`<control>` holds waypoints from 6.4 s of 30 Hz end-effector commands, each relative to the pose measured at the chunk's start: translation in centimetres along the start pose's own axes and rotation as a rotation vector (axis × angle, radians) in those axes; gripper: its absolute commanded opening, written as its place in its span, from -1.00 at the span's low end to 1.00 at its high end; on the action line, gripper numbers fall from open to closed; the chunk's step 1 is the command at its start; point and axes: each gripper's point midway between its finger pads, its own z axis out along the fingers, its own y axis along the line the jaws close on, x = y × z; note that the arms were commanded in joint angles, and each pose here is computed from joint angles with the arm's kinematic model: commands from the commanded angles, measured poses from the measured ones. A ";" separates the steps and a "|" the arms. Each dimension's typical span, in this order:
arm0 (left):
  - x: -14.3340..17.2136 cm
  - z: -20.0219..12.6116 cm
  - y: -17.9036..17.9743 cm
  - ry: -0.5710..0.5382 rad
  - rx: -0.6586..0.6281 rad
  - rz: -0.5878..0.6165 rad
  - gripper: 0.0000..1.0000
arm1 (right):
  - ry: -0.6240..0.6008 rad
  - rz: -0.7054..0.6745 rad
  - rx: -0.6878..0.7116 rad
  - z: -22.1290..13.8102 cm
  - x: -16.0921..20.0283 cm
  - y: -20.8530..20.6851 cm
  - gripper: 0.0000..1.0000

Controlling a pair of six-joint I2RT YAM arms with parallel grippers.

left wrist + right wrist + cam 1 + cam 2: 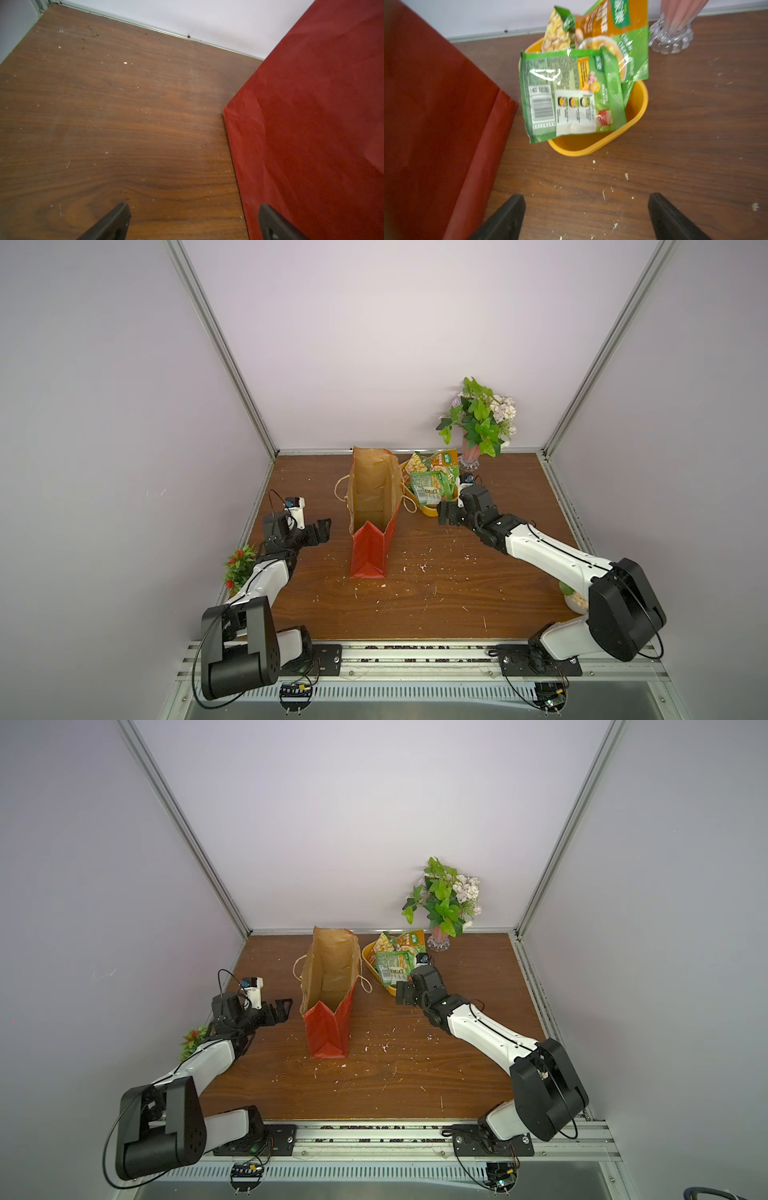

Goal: Place the condiment packets inside the bag
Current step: Pick up the condiment packet from the storage box, then place the condiment packet in the paper bag, then pick up the condiment packet from the storage box.

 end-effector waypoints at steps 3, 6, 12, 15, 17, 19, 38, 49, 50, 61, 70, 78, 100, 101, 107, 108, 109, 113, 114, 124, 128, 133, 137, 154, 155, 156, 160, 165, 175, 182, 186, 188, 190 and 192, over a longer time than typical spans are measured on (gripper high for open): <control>-0.4 0.2 0.3 -0.039 0.025 0.012 0.99 | -0.266 -0.045 -0.192 -0.2 -4.3 4.0 0.89; 0.1 0.4 0.7 -0.029 0.019 0.012 0.99 | -0.273 -0.079 -0.185 1.2 -3.9 4.6 0.88; 0.1 0.5 1.1 -0.031 0.030 -0.007 0.99 | -0.270 -0.138 -0.114 4.6 -3.5 5.2 0.88; 0.1 0.6 1.2 -0.028 0.031 -0.008 0.99 | -0.270 -0.166 -0.065 6.2 -3.6 5.4 0.87; 0.1 0.6 1.3 -0.027 0.032 -0.009 0.98 | -0.274 -0.176 -0.051 6.9 -4.0 5.8 0.87; 0.2 0.5 1.2 -0.024 0.036 -0.010 0.98 | -0.277 -0.184 -0.027 7.6 -4.3 5.9 0.85; 0.0 0.3 1.5 -0.029 0.030 -0.012 0.99 | -0.282 -0.217 0.165 11.2 -5.1 4.8 0.19; 0.0 0.1 1.5 -0.034 0.024 -0.011 0.99 | -0.387 -0.144 0.085 6.9 -8.0 4.9 -0.89; 0.0 0.0 1.5 -0.035 0.025 -0.012 0.98 | -0.402 -0.129 0.071 6.1 -8.5 4.7 -1.00; -0.2 -0.2 1.5 -0.039 0.030 -0.018 0.99 | -0.486 -0.045 -0.133 -2.0 -11.9 4.9 -1.00; -0.3 -0.4 1.6 -0.045 0.043 -0.031 0.99 | -0.517 -0.029 -0.278 -8.7 -14.7 6.8 -1.00; -0.6 -0.8 2.3 -0.058 0.035 -0.061 0.99 | -0.572 -0.041 -0.438 -15.8 -19.0 11.0 -1.00; -1.1 -1.0 4.0 -0.066 0.050 -0.124 0.99 | -0.381 -0.160 -0.597 -13.1 -16.0 25.9 -1.00; -1.1 -1.0 4.0 -0.067 0.052 -0.123 0.99 | -0.374 -0.162 -0.593 -12.6 -15.8 26.0 -1.00; -1.1 -1.1 3.8 -0.068 0.061 -0.116 0.99 | -0.359 -0.166 -0.569 -11.0 -16.0 26.8 -0.74; -1.2 -1.1 3.8 -0.071 0.063 -0.114 0.98 | -0.363 -0.165 -0.567 -11.1 -16.2 26.8 -0.64; -1.2 -1.1 3.7 -0.071 0.066 -0.114 0.98 | -0.372 -0.164 -0.566 -11.2 -16.6 26.9 -0.47; -1.2 -1.1 3.6 -0.071 0.069 -0.112 0.99 | -0.420 -0.160 -0.539 -12.6 -18.6 26.4 0.02; -1.2 -1.1 3.6 -0.071 0.069 -0.112 0.99 | -0.433 -0.158 -0.529 -13.1 -19.1 26.1 0.08; -1.1 -1.1 3.6 -0.069 0.073 -0.115 0.98 | -0.489 0.065 -0.271 -12.8 -21.3 14.6 0.45; -1.0 -1.0 3.6 -0.066 0.074 -0.116 0.99 | -0.428 0.137 -0.145 -9.4 -19.2 9.3 0.54; -1.0 -1.0 3.6 -0.064 0.074 -0.117 0.99 | -0.314 0.154 -0.109 -4.4 -15.7 6.6 0.64; -0.9 -0.9 3.7 -0.062 0.072 -0.118 0.99 | -0.208 0.157 -0.136 -0.1 -13.1 6.3 0.63; -1.1 -0.9 3.7 -0.064 0.074 -0.117 0.99 | -0.065 0.373 -0.245 11.4 -8.0 5.8 0.59; -1.0 -0.9 3.7 -0.063 0.075 -0.117 0.99 | -0.062 0.381 -0.245 12.0 -8.0 5.8 0.58; -1.0 -0.9 3.7 -0.062 0.075 -0.119 0.99 | -0.058 0.386 -0.241 12.6 -7.9 5.8 0.58; -1.0 -0.9 3.7 -0.062 0.077 -0.119 0.98 | -0.056 0.403 -0.245 14.5 -7.9 6.2 0.55; -1.0 -0.9 3.6 -0.063 0.079 -0.118 0.99 | -0.063 0.431 -0.241 16.8 -7.9 6.2 0.50; -1.0 -0.9 3.5 -0.062 0.086 -0.117 0.99 | -0.109 0.490 -0.259 20.0 -8.3 6.2 0.39; -1.0 -0.8 3.4 -0.061 0.095 -0.117 0.99 | -0.156 0.519 -0.270 20.4 -8.9 6.0 0.08; -1.0 -0.9 3.3 -0.064 0.095 -0.114 0.98 | -0.182 0.526 -0.277 20.0 -9.2 5.9 -0.39; -1.0 -0.9 3.3 -0.064 0.095 -0.114 0.99 | -0.192 0.530 -0.289 19.4 -9.3 5.9 -0.67; -1.1 -0.9 3.3 -0.065 0.095 -0.112 0.99 | -0.198 0.533 -0.304 18.4 -9.2 5.9 -0.87; -1.0 -0.9 3.3 -0.064 0.096 -0.113 0.99 | -0.217 0.532 -0.327 16.8 -9.6 6.0 -0.93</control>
